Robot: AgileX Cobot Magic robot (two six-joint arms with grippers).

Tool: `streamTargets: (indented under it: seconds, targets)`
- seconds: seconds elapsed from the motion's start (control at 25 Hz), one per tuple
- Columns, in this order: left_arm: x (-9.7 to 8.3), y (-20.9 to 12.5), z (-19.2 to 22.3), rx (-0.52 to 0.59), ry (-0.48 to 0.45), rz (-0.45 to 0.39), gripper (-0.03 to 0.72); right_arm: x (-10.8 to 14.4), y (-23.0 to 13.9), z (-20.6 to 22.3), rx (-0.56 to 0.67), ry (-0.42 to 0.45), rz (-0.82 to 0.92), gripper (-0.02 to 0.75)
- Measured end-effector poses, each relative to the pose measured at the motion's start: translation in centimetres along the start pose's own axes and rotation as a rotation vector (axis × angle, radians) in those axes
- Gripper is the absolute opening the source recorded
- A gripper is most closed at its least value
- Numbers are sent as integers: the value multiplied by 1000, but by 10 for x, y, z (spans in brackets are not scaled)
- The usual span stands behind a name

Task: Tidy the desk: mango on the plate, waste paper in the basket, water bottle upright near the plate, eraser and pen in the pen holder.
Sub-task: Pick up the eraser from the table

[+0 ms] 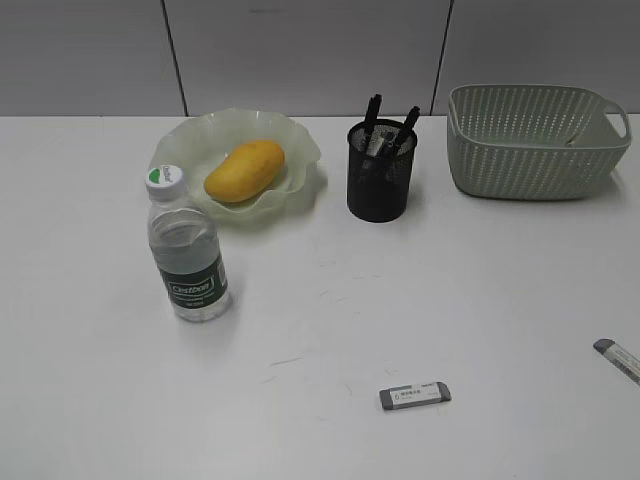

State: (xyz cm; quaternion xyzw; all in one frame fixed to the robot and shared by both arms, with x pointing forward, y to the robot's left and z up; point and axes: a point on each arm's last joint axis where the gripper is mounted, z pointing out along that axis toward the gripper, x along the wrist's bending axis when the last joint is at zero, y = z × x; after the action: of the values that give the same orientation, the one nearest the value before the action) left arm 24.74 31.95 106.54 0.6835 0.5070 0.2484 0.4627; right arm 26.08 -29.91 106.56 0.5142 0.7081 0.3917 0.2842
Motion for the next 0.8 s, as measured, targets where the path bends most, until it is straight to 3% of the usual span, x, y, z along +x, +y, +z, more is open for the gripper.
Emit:
streamTargets:
  seconds: [0.16, 0.32, 0.52, 0.8]
  targets:
    - [2, -4, -6, -40, 21, -24, 460, -3, 30, 43, 237, -125, -60, 256]
    - [1, -6, -8, -59, 110, -61, 458, 1, 48, 113, 515, -180, -164, 264]
    - [0, -8, -11, -79, 246, -121, 441, 0, 51, 167, 570, -177, -176, 341]
    - [-2, -9, -14, -93, 367, -157, 435, -46, 40, 212, 593, -180, 8, 379]
